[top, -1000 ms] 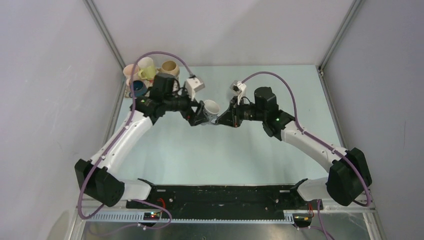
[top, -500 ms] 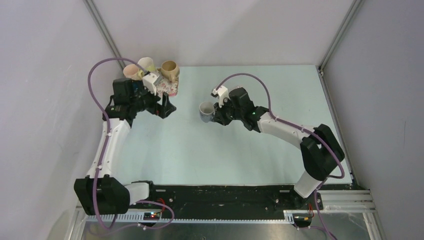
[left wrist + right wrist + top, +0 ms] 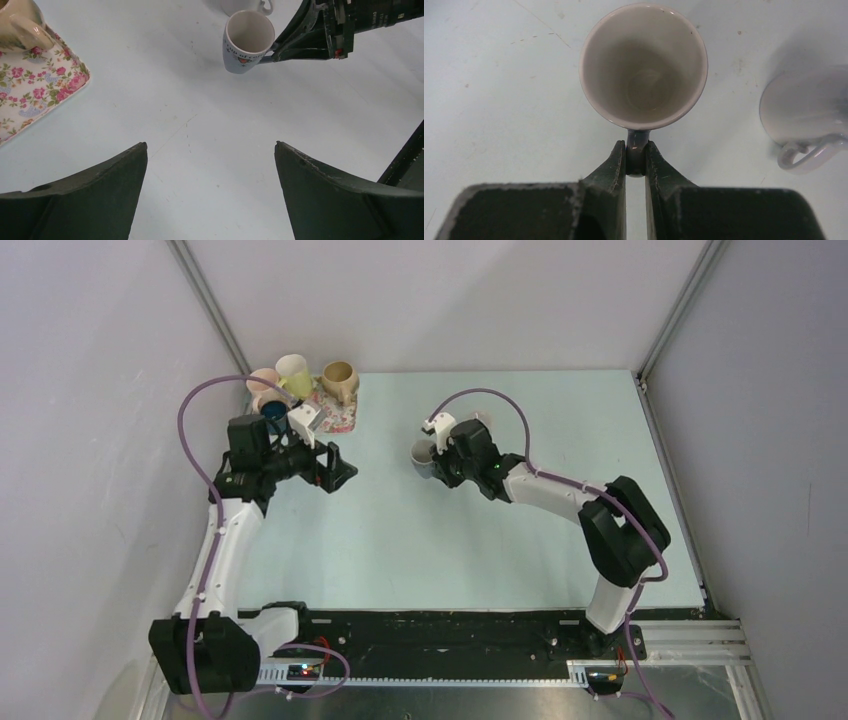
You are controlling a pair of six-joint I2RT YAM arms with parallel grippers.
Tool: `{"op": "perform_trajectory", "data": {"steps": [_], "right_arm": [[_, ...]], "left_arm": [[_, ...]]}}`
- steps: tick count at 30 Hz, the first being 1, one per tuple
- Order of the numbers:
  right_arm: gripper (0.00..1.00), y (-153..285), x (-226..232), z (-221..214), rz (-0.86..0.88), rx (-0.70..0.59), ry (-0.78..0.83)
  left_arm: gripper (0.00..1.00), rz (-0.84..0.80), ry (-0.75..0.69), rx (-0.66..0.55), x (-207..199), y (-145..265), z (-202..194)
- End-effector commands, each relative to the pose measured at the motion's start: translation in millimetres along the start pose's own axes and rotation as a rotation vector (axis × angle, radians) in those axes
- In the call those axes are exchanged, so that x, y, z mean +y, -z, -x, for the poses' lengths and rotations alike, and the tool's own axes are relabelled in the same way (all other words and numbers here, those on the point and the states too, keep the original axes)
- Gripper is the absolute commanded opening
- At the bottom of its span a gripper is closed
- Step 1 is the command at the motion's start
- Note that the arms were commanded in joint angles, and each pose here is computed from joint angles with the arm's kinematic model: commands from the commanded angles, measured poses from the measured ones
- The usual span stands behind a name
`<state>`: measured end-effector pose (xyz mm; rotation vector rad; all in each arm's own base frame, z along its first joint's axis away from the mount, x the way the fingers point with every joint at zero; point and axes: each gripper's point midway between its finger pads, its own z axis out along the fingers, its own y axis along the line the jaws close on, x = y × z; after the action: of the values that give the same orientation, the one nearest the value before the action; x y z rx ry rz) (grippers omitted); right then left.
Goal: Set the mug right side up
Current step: Place the cup at the center of the board.
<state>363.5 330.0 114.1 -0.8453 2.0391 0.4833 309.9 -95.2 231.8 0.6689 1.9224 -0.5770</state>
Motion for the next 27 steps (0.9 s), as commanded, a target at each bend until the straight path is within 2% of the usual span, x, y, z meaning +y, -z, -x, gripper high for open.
{"op": "perform_trajectory", "data": {"steps": [1, 18, 20, 21, 22, 23, 27], "right_arm": [[0.00, -4.1, -6.8, 41.1, -0.056, -0.127, 0.006], [0.00, -29.4, -11.0, 10.4, -0.096, -0.053, -0.098], [0.10, -29.3, -3.8, 7.5, -0.064, -0.028, -0.124], [0.21, -28.6, 0.9, 6.3, -0.043, -0.012, -0.132], [0.27, -28.1, 4.3, 6.9, -0.028, -0.010, -0.144], [0.36, -26.3, 7.4, 4.0, -0.021, 0.014, -0.149], [0.52, -16.8, 16.8, 8.3, 0.008, 0.031, -0.158]], "left_arm": [[1.00, -0.014, -0.038, -0.082, -7.9, 5.4, 16.6], [1.00, -0.034, -0.058, -0.088, -21.7, 2.1, 7.2], [1.00, -0.032, -0.060, -0.089, -21.6, 2.2, 6.9], [1.00, -0.033, -0.059, -0.090, -21.7, 2.0, 6.5], [1.00, -0.033, -0.060, -0.091, -21.9, 2.1, 6.6], [1.00, -0.033, -0.061, -0.092, -22.1, 2.1, 6.3], [1.00, -0.033, -0.065, -0.097, -22.9, 2.9, 6.8]]}}
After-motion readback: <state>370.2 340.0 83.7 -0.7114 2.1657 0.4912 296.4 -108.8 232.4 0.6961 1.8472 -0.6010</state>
